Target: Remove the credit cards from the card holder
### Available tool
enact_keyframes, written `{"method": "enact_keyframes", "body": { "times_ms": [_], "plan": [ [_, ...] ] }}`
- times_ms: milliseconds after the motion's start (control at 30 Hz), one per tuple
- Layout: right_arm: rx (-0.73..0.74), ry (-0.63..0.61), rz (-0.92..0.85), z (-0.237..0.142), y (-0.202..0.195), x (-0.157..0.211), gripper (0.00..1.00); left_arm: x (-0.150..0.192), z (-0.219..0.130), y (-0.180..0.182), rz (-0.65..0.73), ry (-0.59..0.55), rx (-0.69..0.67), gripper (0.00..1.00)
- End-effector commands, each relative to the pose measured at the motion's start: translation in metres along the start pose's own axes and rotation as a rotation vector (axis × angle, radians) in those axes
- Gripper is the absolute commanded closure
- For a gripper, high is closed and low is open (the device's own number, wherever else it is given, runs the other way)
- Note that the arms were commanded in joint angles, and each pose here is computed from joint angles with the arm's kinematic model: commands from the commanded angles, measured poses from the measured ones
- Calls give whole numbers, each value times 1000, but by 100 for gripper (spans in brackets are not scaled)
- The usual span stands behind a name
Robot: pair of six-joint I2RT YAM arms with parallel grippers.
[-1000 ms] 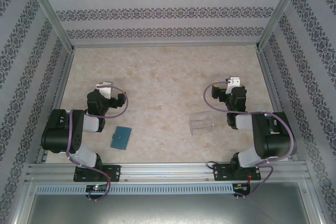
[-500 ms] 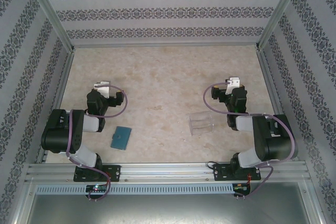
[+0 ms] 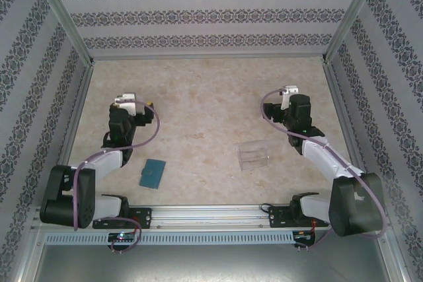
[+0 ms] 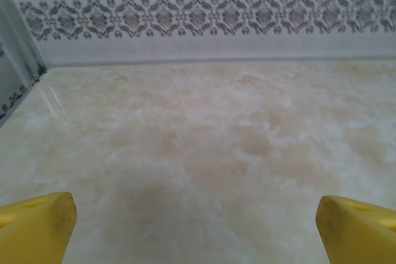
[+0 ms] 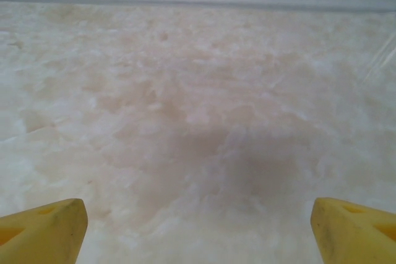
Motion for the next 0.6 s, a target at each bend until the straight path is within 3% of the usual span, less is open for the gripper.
{"method": "enact_keyframes", "body": {
  "times_ms": [0,133,300,567],
  "plan": [
    [-71,243,147,-23,14,29,10,11,-7,7,-124,191,-94,0],
    [-126,366,276,-44,26,44,23,14,-13,-4,-260,361,-87,5],
    [-201,536,382,-68,45,65,28,13,-13,-25,-371,531,-19,6],
    [-99,748,246,-78,57,96,58,-5,-21,-43,-365,708,19,5]
  ]
}}
Point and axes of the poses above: each hand's point on the last joint's axis, 136 mm out from that joint toward the fingers, its own z axis out along the fingers, its own y axis along the line the jaws close on, x = y × z, the point moved 4 cm from there along -z, back along the fingers, and after that the axes turned 12 degrees about -z, right-handed, at the moved point
